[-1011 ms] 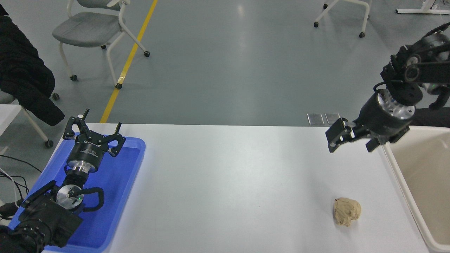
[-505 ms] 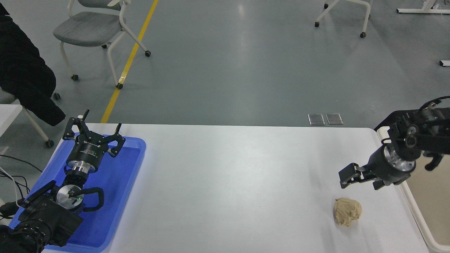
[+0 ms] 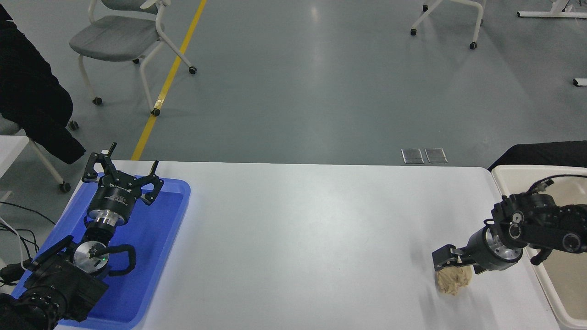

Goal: Pick up paper ball place in dustbin

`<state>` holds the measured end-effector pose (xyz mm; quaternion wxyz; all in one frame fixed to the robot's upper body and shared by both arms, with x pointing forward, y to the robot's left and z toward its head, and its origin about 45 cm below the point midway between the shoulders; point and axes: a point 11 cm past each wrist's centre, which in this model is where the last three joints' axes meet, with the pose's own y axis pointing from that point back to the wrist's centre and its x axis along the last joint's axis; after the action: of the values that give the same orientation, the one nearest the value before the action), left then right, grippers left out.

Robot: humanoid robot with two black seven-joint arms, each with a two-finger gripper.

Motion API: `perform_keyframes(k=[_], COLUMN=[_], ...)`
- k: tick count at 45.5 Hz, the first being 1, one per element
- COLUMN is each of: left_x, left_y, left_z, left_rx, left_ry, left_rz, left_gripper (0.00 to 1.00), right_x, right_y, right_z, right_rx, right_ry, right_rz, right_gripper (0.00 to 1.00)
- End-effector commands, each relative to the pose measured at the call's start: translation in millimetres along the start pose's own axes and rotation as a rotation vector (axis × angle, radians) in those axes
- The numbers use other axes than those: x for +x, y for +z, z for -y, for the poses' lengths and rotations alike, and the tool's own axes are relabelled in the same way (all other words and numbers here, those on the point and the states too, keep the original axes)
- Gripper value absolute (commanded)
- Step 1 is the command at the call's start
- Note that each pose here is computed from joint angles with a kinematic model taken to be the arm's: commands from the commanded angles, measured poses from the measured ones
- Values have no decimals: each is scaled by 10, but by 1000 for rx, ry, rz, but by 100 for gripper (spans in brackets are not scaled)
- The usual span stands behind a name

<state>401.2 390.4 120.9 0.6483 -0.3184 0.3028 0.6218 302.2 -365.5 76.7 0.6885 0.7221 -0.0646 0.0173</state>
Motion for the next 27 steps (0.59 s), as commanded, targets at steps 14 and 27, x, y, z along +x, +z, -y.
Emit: perform_keyframes(k=[14,27], left_x=[1,-15], left_y=[0,-9], left_z=[-1,10], left_rx=[0,1], left_ry=[0,-4], left_rz=[0,-2], left_gripper=[100,100], right_x=[-71,280], right_y=[-14,193], right_z=[203,-287], right_rx=[0,-32], right_ry=[40,87], right_rz=[13,11], right_gripper=[0,0])
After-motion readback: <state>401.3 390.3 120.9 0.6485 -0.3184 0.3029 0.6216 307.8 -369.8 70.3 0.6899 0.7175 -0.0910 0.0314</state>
